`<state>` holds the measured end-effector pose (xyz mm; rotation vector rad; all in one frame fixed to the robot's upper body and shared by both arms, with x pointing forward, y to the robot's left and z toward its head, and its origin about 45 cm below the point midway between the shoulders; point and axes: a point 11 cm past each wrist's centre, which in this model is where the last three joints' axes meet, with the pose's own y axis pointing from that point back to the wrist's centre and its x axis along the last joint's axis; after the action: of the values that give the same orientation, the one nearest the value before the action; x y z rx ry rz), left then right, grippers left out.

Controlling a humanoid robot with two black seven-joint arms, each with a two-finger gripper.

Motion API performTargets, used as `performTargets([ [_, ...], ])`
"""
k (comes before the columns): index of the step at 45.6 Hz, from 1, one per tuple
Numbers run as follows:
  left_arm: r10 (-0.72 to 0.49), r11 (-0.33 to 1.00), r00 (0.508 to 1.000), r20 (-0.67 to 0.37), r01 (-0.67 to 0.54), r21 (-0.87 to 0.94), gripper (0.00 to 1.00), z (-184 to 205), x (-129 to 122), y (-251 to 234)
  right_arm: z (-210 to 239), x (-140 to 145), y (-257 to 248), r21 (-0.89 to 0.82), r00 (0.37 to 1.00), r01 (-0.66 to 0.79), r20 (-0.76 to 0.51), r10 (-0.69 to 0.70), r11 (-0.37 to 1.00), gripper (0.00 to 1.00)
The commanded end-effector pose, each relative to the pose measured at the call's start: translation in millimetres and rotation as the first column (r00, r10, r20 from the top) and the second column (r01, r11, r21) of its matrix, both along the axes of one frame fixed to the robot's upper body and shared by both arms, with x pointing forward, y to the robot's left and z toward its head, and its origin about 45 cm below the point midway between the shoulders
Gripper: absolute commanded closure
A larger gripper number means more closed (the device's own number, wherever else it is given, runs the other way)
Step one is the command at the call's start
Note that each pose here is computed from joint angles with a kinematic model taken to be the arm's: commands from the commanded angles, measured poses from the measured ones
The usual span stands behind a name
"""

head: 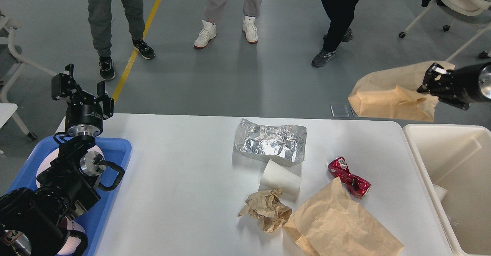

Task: Tidy desktop
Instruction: 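Grasp the brown paper bag with the right gripper and lift it, then drop the brown paper bag into the white bin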

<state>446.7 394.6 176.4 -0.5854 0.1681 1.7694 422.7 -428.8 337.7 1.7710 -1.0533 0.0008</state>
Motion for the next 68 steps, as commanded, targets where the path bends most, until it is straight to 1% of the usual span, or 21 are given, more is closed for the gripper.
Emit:
performTargets([
  [1, 0.000, 1.000, 1.000, 0.000, 0.000, 0.000, 0.04, 0, 0, 0, 42, 4, 11, 0.039, 0.998, -0.052, 0.026, 0.051, 0.998, 1.00],
  [7, 0.000, 1.000, 1.000, 0.000, 0.000, 0.000, 0.04, 0, 0, 0, 79, 6, 25, 0.071, 0.993, -0.111, 0.047, 0.108, 0.991, 1.00],
  [14, 0.000, 1.000, 1.000, 0.000, 0.000, 0.000, 0.04, 0, 0, 0, 89, 7, 27, 0.073, 0.991, -0.123, 0.061, 0.119, 0.990, 1.00],
  [18, 0.000, 1.000, 1.000, 0.000, 0.000, 0.000, 0.04, 0, 0, 0, 90, 8, 20, 0.046, 0.992, -0.106, 0.076, 0.103, 0.993, 1.00],
  [22, 0.000, 1.000, 1.000, 0.000, 0.000, 0.000, 0.04, 0, 0, 0, 85, 12, -5, -0.032, 0.992, -0.025, 0.123, 0.028, 0.999, 1.00],
  [27, 0.000, 1.000, 1.000, 0.000, 0.000, 0.000, 0.04, 0, 0, 0, 50, 4, -55, -0.176, 0.985, 0.118, 0.146, -0.093, 0.977, 1.00],
  [32, 0.000, 1.000, 1.000, 0.000, 0.000, 0.000, 0.04, 0, 0, 0, 17, -17, -109, -0.260, 0.962, 0.250, 0.176, -0.209, 0.933, 1.00],
  [38, 0.000, 1.000, 1.000, 0.000, 0.000, 0.000, 0.04, 0, 0, 0, -23, -42, -151, -0.345, 0.948, 0.318, 0.150, -0.282, 0.883, 1.00],
  [43, 0.000, 1.000, 1.000, 0.000, 0.000, 0.000, 0.04, 0, 0, 0, -59, -63, -170, -0.387, 0.942, 0.334, 0.105, -0.318, 0.860, 1.00],
  [49, 0.000, 1.000, 1.000, 0.000, 0.000, 0.000, 0.04, 0, 0, 0, -115, -104, -189, -0.450, 0.930, 0.342, 0.039, -0.365, 0.825, 1.00],
  [53, 0.000, 1.000, 1.000, 0.000, 0.000, 0.000, 0.04, 0, 0, 0, -145, -130, -200, -0.501, 0.924, 0.334, 0.007, -0.382, 0.798, 1.00],
  [60, 0.000, 1.000, 1.000, 0.000, 0.000, 0.000, 0.04, 0, 0, 0, -191, -152, -194, -0.535, 0.929, 0.277, -0.062, -0.364, 0.798, 1.00],
  [64, 0.000, 1.000, 1.000, 0.000, 0.000, 0.000, 0.04, 0, 0, 0, -209, -163, -191, -0.539, 0.928, 0.258, -0.091, -0.360, 0.802, 1.00],
  [65, 0.000, 1.000, 1.000, 0.000, 0.000, 0.000, 0.04, 0, 0, 0, -211, -164, -190, -0.539, 0.928, 0.255, -0.096, -0.359, 0.803, 0.92],
  [66, 0.000, 1.000, 1.000, 0.000, 0.000, 0.000, 0.04, 0, 0, 0, -213, -164, -189, -0.540, 0.929, 0.251, -0.097, -0.356, 0.803, 0.75],
  [68, 0.000, 1.000, 1.000, 0.000, 0.000, 0.000, 0.04, 0, 0, 0, -214, -162, -189, -0.544, 0.932, 0.250, -0.089, -0.352, 0.801, 0.33],
])
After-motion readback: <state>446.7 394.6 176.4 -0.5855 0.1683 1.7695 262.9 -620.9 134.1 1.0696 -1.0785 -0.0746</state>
